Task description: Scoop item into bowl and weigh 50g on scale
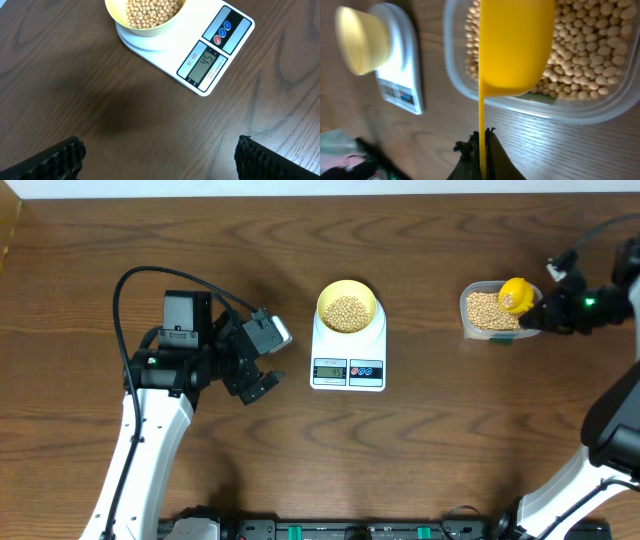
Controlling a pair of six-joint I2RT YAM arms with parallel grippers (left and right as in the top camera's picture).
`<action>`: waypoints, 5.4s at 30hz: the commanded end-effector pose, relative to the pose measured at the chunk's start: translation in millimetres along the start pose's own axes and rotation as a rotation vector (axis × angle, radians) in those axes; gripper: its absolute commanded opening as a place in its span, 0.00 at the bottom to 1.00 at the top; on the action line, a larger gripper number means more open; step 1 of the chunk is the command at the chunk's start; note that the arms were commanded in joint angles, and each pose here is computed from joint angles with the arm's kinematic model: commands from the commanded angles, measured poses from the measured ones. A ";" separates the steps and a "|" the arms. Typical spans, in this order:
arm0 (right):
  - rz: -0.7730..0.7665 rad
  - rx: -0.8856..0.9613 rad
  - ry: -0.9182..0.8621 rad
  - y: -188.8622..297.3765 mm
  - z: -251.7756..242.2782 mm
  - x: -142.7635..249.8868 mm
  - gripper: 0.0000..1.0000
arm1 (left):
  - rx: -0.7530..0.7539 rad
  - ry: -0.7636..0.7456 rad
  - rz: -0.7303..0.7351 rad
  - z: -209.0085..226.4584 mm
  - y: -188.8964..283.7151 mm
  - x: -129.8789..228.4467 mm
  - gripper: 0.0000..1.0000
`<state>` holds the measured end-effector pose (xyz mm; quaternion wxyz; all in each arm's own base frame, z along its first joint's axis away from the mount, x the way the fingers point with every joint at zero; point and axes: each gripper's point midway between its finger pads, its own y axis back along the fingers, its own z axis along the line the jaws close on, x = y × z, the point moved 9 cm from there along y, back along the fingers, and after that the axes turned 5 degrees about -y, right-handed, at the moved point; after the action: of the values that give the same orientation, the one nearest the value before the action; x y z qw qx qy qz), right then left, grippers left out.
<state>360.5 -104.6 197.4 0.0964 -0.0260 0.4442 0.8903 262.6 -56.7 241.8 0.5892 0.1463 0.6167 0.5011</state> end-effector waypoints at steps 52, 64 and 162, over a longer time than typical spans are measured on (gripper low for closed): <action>0.121 -0.232 0.239 -141.2 208.5 -7.2 0.01 | 0.007 0.001 0.015 -0.4 -2.9 4.0 0.97; 0.125 -0.034 0.345 -165.4 224.3 7.7 0.01 | 0.007 0.001 0.015 -0.4 -2.9 4.0 0.98; 0.103 0.371 0.883 -172.2 275.6 29.9 0.01 | 0.007 0.001 0.015 -0.4 -2.9 4.0 0.97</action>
<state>373.1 215.0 220.9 -0.1410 -0.3466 0.5984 0.7085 262.6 -56.7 241.8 0.5892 0.1463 0.6167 0.5011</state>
